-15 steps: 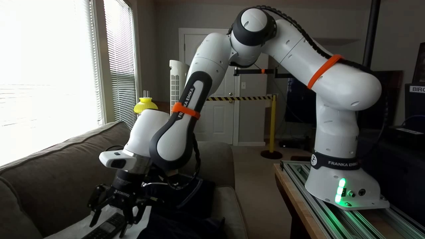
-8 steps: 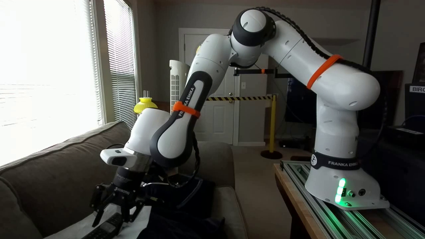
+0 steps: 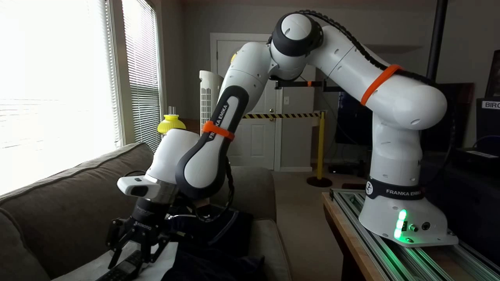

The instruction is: Turn the remote control 90 degrees

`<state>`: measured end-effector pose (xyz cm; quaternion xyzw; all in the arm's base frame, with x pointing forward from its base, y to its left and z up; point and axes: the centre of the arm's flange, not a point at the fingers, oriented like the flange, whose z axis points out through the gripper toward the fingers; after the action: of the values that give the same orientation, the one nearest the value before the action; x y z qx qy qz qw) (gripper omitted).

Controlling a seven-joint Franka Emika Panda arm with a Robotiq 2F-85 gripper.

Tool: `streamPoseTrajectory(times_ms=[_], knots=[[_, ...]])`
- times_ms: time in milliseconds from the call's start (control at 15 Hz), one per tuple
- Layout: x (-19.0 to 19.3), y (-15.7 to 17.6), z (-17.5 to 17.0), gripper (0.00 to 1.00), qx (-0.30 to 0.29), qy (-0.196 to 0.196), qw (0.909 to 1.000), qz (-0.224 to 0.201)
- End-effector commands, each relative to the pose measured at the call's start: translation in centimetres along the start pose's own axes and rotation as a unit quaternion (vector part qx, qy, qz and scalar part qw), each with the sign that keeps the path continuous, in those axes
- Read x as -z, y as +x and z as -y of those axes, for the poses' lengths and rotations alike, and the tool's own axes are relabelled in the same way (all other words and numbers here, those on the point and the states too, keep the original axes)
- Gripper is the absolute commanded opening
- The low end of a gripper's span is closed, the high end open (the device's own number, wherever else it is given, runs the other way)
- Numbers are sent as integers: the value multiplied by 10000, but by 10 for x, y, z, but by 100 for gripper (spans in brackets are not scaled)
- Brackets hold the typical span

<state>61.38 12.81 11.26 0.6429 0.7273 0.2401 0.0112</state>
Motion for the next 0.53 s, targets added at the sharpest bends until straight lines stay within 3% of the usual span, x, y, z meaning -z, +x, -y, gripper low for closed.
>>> streamPoseTrajectory(times_ms=[0, 333, 467], knots=[[-10, -4, 0, 67, 35, -132, 9999, -67], [-19, -8, 1, 60, 112, -217, 9997, -87], [-24, -9, 3, 45, 152, -240, 9995, -106]])
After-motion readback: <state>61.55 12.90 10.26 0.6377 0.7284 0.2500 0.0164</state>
